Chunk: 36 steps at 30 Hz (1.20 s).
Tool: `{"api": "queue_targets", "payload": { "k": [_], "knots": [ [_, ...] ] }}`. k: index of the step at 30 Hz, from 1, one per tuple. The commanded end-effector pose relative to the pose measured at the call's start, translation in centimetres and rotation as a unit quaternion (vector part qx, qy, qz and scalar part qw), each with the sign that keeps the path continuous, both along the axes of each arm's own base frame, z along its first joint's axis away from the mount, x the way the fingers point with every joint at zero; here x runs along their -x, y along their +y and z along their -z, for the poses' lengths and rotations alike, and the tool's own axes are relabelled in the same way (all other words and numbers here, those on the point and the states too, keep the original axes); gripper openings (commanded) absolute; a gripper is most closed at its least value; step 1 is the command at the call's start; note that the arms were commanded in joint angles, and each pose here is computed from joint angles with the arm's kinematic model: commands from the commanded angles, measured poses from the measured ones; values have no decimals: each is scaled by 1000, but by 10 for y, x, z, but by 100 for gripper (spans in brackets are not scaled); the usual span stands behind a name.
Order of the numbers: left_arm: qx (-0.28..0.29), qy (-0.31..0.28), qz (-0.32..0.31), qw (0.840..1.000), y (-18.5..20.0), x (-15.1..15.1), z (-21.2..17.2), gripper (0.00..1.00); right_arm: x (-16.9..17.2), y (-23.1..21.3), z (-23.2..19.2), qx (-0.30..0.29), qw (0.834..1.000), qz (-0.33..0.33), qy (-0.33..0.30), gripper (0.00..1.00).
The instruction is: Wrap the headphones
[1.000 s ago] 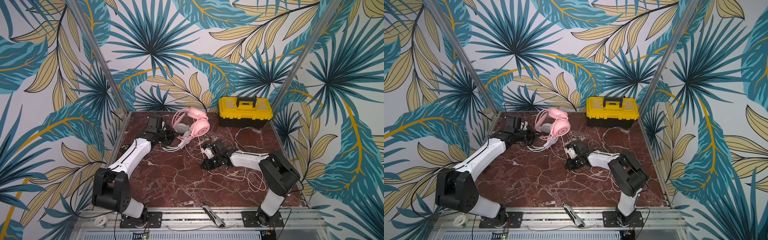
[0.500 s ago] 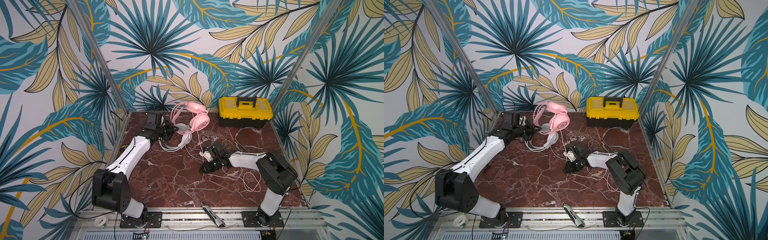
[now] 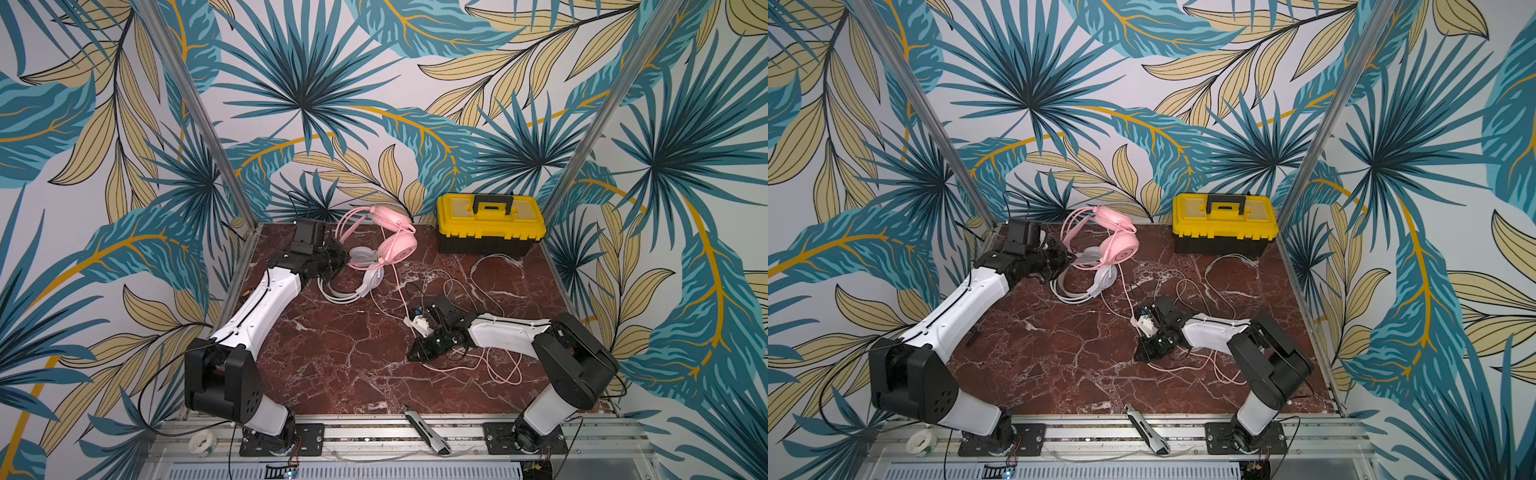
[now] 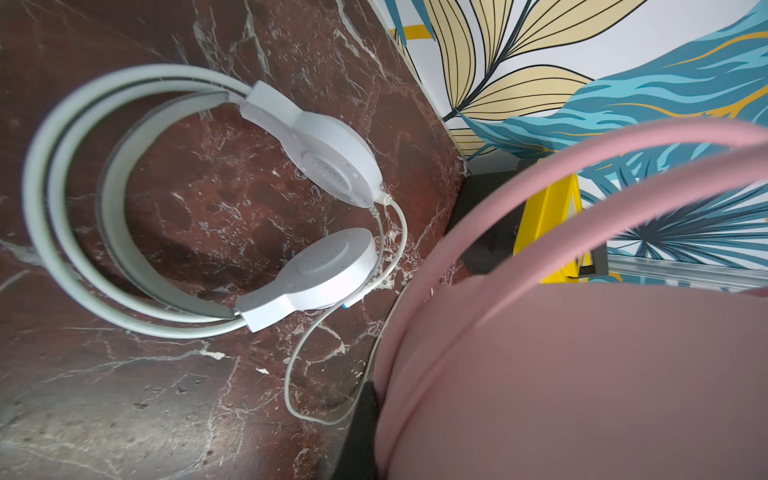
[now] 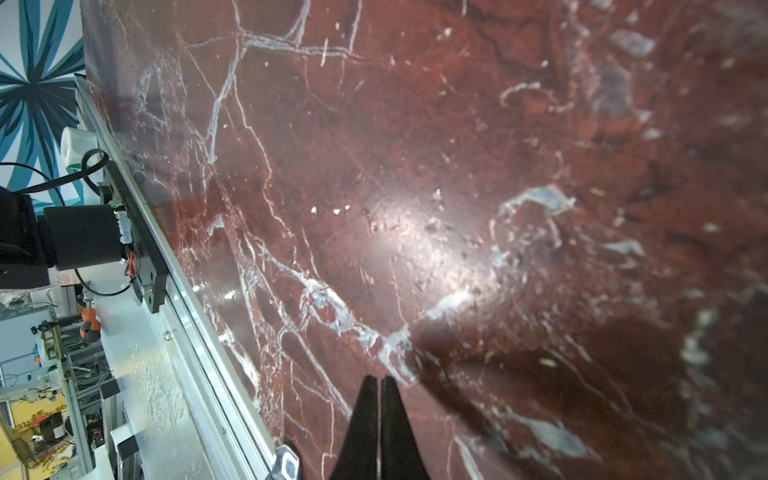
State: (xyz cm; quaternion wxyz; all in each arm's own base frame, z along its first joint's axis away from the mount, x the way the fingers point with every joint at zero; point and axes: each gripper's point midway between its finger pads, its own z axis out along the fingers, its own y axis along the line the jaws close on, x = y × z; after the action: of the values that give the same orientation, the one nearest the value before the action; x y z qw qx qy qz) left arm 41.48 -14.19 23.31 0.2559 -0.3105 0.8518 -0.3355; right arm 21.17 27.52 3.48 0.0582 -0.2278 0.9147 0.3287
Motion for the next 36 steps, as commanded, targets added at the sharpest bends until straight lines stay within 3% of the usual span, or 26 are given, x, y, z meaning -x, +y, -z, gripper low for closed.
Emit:
{"api": "queue_targets", "payload": {
  "k": [1,6,18,24,29,33,36],
  "knots": [
    [-44,-25,-8,999,7,-3,-12,0,14,-8,-16,20,1000,-19,-8,0],
    [-75,-3,-21,997,12,1,7,0,18,-7,-56,35,996,-52,-58,0],
    [-109,20,-24,993,-1,-2,26,0,25,-1,-78,118,972,-138,-146,0],
    [-127,41,-14,991,-6,1,41,0,3,7,-99,128,957,-136,-220,0],
    [-128,50,-11,990,-6,5,48,0,-16,-6,-106,172,933,-135,-288,0],
    [-130,35,-16,991,-3,5,36,0,-22,-25,-97,242,919,-140,-279,0],
    [-132,24,-26,991,3,7,28,0,-29,-41,-93,286,913,-99,-274,0]
  ]
}}
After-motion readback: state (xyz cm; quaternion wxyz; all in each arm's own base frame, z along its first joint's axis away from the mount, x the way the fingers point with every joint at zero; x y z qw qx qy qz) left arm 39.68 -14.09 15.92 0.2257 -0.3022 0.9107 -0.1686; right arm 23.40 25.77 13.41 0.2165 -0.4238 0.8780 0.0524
